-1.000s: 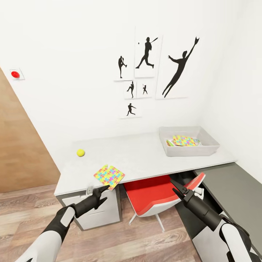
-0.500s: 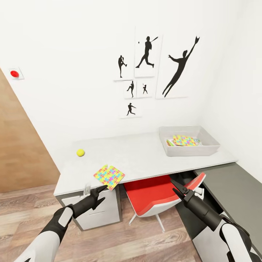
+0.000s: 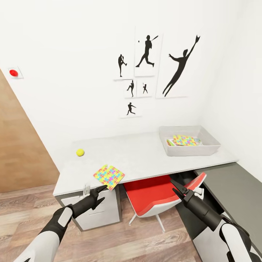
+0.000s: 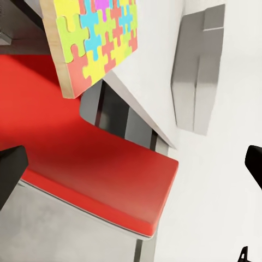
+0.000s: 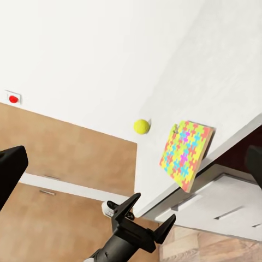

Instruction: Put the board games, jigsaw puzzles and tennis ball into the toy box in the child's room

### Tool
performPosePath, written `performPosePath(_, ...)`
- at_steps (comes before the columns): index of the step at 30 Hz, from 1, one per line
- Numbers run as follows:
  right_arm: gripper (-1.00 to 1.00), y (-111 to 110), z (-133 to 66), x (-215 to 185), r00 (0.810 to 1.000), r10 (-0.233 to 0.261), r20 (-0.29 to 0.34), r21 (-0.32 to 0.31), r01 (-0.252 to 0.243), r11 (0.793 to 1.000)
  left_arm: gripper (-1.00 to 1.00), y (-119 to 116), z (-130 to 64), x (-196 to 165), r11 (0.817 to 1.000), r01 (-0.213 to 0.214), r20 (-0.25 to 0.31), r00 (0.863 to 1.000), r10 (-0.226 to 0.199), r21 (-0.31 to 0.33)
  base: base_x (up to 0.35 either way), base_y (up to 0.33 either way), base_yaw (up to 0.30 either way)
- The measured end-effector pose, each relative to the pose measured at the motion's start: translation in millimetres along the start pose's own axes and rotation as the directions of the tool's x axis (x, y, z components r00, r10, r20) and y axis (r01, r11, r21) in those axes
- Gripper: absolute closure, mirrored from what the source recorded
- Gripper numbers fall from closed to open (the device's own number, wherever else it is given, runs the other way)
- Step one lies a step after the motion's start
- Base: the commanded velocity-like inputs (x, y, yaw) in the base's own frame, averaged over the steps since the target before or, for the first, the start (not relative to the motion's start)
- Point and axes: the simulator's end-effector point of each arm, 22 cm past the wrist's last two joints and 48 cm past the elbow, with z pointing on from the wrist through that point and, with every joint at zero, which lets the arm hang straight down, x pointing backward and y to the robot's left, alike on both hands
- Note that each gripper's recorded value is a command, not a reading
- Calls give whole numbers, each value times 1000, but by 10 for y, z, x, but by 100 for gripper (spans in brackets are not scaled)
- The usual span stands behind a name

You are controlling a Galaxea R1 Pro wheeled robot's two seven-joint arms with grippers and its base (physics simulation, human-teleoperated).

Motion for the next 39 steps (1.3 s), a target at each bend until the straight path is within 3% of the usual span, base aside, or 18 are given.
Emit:
performPosePath(16, -100, -86, 54, 13, 1000, -3, -7, -10, 3, 1000, -100, 104, 74, -47, 1000, -1, 1, 1000, 1, 3, 0, 0, 0)
performPosePath(27, -100, 188, 33, 186, 993, 32, -111, -136, -48, 990, -100, 196, 120, -80, 1000, -3, 2, 1000, 3, 2, 0, 0, 0)
performPosePath(39, -100, 356, -69, 136, 991, 55, -118, -265, -85, 961, -100, 298, 186, -104, 1000, -7, 5, 1000, 7, 3, 0, 0, 0)
